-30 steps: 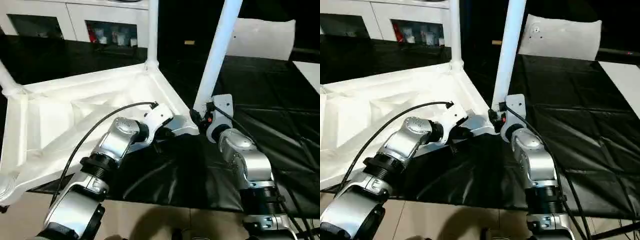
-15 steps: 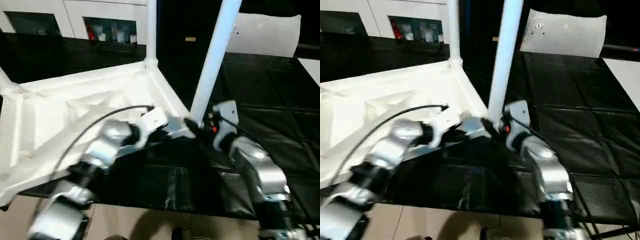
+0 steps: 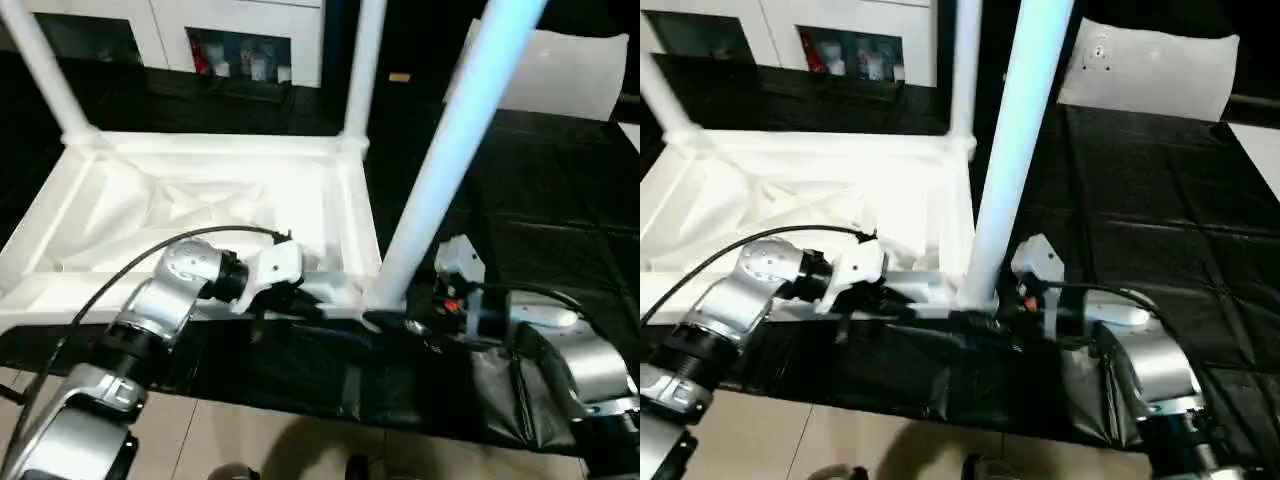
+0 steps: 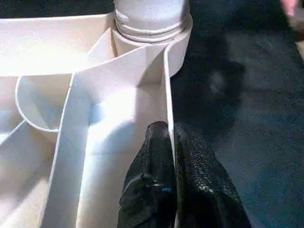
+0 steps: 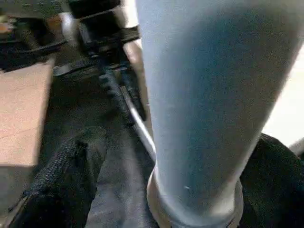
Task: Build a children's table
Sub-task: Rotate leg to tighten
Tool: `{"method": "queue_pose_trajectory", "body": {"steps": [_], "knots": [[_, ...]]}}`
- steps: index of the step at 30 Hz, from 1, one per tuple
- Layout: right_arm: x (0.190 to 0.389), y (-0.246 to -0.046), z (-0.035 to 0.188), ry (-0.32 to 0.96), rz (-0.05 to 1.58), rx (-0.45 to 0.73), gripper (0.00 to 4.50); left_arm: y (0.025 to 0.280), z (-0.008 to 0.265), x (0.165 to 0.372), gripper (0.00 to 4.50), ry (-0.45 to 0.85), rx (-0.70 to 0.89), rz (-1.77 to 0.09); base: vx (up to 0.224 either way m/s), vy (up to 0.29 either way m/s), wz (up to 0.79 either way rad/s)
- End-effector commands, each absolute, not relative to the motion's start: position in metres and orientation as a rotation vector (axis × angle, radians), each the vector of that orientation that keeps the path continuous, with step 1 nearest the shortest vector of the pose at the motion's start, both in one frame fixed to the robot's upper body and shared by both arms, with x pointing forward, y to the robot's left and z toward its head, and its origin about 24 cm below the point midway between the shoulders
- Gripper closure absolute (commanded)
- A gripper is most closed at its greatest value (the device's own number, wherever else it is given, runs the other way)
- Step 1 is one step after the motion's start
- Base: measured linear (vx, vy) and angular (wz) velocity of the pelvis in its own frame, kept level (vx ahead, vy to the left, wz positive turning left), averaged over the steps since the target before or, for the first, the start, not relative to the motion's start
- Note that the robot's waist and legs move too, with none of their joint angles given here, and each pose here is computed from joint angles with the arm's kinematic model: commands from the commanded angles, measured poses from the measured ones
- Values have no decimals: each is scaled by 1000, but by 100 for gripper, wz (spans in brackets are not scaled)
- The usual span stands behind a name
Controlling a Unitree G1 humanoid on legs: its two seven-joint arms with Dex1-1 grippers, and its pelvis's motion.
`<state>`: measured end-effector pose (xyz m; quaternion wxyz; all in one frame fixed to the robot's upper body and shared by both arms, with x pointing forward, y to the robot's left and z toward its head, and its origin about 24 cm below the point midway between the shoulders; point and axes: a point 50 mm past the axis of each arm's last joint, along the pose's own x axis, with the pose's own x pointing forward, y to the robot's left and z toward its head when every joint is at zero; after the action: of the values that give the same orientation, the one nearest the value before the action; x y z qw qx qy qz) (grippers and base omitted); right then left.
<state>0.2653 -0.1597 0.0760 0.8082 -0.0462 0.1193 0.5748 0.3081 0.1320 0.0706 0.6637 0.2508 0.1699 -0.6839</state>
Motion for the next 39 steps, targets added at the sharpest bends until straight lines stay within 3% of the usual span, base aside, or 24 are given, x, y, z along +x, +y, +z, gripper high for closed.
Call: {"method": "queue_pose_trajectory", "body": {"steps": [1, 15, 26, 32, 35, 39], "knots": [[261, -161, 81, 242, 1323, -95, 60, 132, 58, 298, 450, 482, 617, -1678, 0, 0, 0], [254, -162, 82, 328, 1520, -38, 187, 137, 63, 291, 450, 526, 672, -1842, 0, 0, 0], [250, -159, 81, 343, 1553, -17, 246, 139, 61, 292, 450, 526, 650, -1815, 0, 0, 0], [249, -150, 77, 326, 1460, 12, 249, 126, 59, 297, 450, 509, 572, -1710, 0, 0, 0], [262, -133, 68, 322, 1211, 21, 253, 105, 58, 312, 450, 485, 462, -1497, -39, -3, 0], [274, -118, 65, 334, 1042, 51, 255, 87, 60, 320, 450, 454, 378, -1366, -51, 14, -6]]}}
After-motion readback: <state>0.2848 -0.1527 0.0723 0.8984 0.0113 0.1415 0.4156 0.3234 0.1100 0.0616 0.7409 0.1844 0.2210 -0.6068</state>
